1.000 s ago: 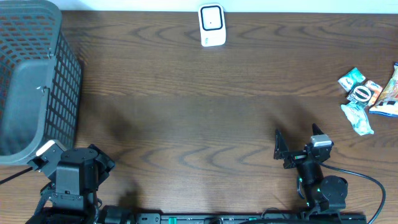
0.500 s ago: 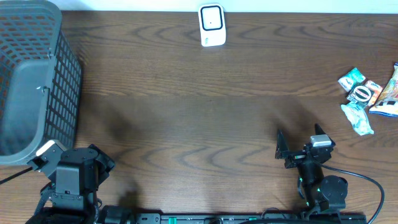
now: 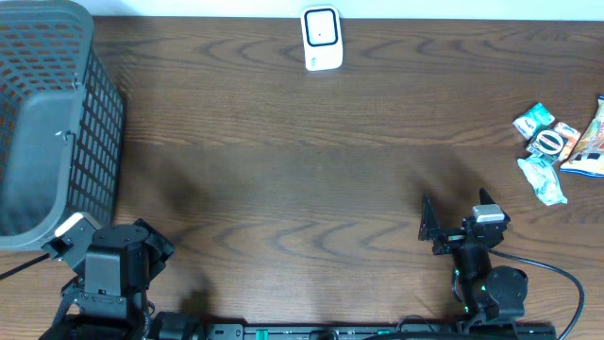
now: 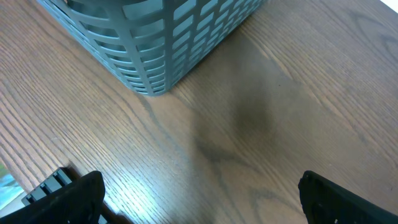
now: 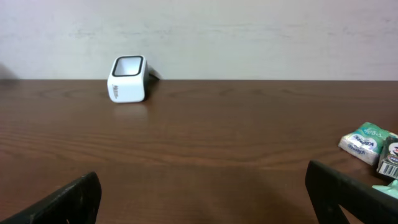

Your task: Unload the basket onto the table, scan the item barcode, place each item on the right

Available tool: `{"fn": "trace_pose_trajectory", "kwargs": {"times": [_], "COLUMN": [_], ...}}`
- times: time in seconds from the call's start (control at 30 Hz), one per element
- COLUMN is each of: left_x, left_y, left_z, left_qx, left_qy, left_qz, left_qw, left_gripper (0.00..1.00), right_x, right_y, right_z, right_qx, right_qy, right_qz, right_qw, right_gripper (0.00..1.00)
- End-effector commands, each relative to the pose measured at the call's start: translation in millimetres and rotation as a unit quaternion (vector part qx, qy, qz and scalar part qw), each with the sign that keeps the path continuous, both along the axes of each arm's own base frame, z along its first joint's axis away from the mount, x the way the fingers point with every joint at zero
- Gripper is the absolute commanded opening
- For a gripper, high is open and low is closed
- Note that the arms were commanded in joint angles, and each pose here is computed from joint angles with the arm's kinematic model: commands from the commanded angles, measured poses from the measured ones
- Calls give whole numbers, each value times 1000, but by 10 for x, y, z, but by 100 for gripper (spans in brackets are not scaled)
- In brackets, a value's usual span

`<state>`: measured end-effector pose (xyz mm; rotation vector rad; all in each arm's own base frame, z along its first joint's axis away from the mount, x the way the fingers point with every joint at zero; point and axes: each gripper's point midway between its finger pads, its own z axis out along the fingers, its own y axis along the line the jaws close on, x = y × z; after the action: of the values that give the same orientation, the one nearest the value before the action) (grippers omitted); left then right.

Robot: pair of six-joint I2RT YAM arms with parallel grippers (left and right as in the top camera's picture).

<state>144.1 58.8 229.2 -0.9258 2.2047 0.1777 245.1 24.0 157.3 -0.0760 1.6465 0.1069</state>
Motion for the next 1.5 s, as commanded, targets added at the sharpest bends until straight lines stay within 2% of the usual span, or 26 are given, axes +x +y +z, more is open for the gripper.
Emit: {"fn": "trace_pose_trajectory", "kwargs": {"times": [0.0, 1.47], "left_x": [-12, -12], "left_y": [31, 31], "left_z": [8, 8], "left_qx": [3, 3], "left_qy": [-3, -3], "left_qz": [11, 11], "left_qw": [1000, 1000], "left_gripper": [98, 98], "right_x": [0, -2], "right_y": [-20, 10], "right_z": [-18, 3], "right_qx": [8, 9], "right_qy": [3, -1], "right_qz": [-7, 2], "right_qw": [1000, 1000], "right_gripper": [99, 99]}}
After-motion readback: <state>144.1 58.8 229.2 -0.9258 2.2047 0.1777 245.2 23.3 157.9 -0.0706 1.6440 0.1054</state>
